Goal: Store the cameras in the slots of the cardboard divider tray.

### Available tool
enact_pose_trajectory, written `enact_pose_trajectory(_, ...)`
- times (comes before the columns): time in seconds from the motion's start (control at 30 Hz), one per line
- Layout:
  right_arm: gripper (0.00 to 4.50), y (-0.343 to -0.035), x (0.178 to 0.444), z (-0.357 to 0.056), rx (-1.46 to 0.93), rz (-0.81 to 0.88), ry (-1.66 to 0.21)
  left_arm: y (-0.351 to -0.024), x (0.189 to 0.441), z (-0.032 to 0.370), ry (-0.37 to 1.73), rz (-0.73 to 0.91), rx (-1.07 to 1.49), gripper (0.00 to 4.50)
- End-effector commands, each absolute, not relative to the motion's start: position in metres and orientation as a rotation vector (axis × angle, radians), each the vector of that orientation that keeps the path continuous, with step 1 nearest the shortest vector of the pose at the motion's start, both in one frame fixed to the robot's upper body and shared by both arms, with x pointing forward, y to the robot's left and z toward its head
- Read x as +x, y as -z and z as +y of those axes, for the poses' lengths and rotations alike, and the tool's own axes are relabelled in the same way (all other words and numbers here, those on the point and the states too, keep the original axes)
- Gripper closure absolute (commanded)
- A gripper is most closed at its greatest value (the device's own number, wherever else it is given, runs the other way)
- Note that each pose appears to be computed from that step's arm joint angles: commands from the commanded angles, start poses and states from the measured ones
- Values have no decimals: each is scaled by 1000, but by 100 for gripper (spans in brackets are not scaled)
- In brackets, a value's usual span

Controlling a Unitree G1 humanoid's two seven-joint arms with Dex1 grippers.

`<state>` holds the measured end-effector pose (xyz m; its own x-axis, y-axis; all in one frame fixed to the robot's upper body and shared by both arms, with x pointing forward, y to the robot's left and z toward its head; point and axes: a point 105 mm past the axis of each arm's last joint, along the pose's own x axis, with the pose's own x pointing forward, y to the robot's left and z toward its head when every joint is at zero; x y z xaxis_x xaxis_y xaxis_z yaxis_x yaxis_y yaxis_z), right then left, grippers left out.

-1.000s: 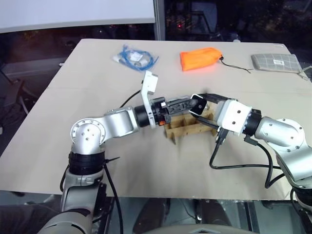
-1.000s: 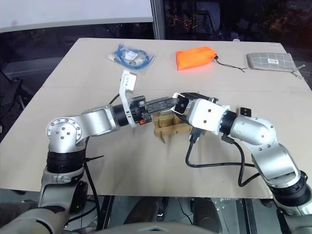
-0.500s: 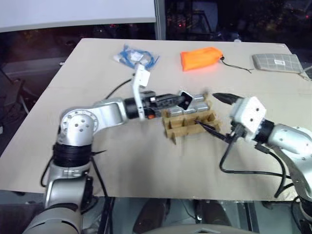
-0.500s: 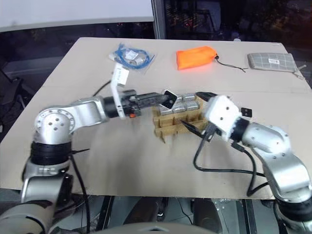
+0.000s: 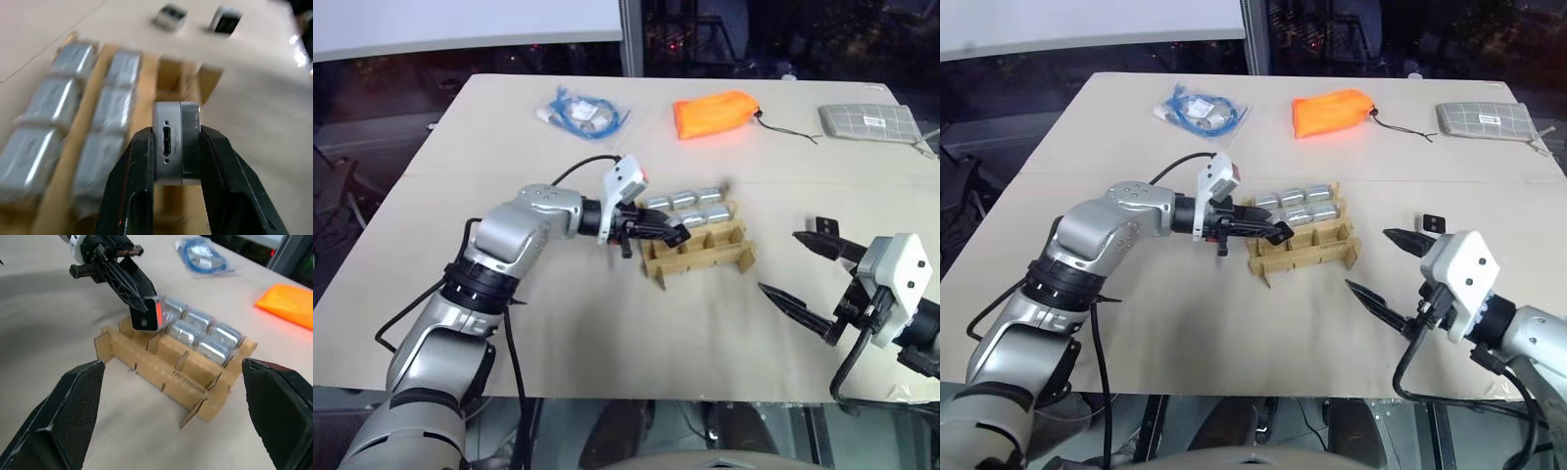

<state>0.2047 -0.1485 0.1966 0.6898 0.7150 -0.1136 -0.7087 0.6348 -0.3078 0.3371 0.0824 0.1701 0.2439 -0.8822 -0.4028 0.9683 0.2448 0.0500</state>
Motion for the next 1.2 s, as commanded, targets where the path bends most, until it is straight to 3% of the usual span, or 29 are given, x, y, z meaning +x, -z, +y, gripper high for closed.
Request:
enact_pose_trajectory(0.03,4,-205,199,-145,-375,-76,-793,-183,338,82,1321,267,379,381)
enact_pose_trajectory(0.4,4,-199,197,-153,-380,-44,-747,-168,341,82,1350,316,541,381)
enact_pose_trajectory(0.63,0,-189,204,-174,-376,21,-603,-205,329,76,1400,145,420,70)
enact_pose_trajectory(0.83,0,-163,227,-242,-379,255,-307,-231,298,89,1391,-53,223,70)
enact_pose_trajectory(0.93,0,-161,242,-268,-363,304,-231,-222,278,98,1389,-116,207,70)
enact_pose_trajectory(1.2,0,-150,268,-301,-361,427,-212,-194,242,114,1438,-56,153,70)
